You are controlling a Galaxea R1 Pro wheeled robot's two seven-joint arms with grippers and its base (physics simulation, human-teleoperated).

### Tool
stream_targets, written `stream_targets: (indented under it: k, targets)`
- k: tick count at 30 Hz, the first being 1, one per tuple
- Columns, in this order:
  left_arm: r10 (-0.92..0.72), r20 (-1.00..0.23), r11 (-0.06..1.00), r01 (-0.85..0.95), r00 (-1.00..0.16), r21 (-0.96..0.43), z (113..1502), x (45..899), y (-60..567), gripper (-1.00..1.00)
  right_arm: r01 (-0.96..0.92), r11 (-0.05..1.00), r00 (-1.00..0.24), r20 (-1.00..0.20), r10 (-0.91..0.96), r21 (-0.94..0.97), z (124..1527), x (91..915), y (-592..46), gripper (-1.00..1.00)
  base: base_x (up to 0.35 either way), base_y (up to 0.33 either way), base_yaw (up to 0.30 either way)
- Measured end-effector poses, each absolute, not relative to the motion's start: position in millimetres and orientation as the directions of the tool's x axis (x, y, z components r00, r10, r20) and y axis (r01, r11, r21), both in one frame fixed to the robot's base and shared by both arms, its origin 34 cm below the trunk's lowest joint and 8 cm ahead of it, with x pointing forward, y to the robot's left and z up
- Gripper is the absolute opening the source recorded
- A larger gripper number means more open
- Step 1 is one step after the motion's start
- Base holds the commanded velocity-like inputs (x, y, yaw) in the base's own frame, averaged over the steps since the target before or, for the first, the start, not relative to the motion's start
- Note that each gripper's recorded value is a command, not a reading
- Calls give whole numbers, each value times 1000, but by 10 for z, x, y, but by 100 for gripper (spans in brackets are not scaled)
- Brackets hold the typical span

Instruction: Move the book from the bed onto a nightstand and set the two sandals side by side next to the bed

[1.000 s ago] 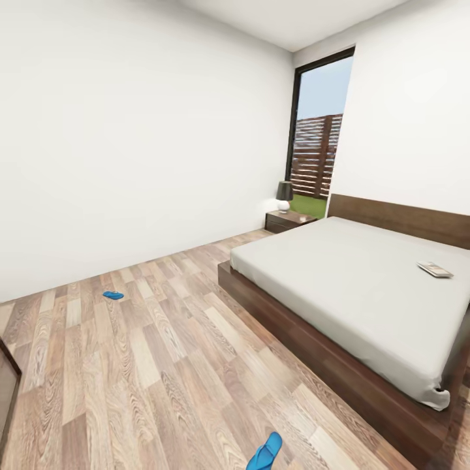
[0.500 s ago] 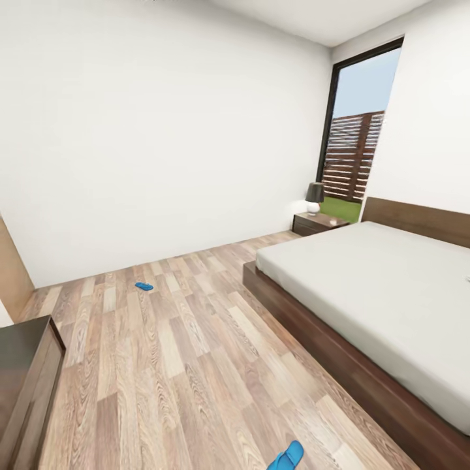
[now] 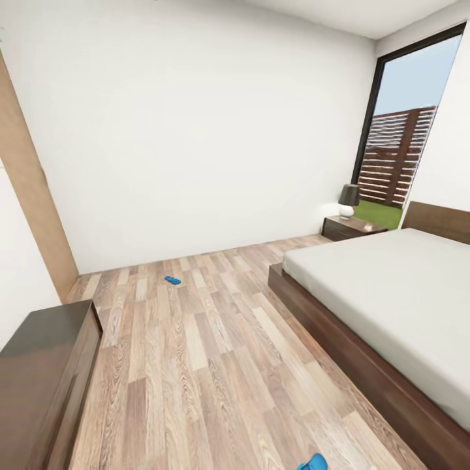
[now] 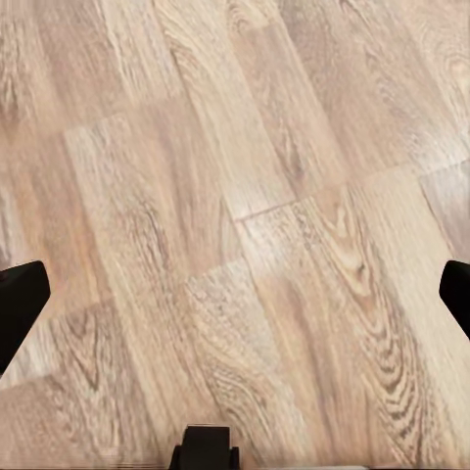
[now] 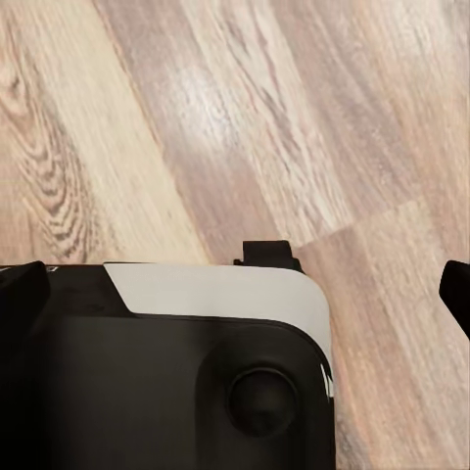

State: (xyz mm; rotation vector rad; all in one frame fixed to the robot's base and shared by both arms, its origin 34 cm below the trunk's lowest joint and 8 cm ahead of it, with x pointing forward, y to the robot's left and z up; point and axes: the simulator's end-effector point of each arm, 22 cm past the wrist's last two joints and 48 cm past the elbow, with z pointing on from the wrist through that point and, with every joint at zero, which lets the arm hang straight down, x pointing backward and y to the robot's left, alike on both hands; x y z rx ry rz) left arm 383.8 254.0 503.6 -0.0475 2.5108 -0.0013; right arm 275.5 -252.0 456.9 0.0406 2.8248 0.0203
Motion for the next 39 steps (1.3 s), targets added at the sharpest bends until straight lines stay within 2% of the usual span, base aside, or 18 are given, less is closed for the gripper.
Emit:
stream_targets:
  k: [28, 39]
  targets:
    - [-34, -589, 999, -34, -807, -12, 5037, 3838, 2543, 100, 25, 999, -950, -311, 30, 19, 4570, 2755, -2509, 100, 11, 0, 290]
    - [-34, -589, 999, -34, -807, -11, 5036, 3838, 2548, 100, 25, 1000, -950, -311, 30, 19, 4569, 2754, -2510, 100, 119, 0, 47]
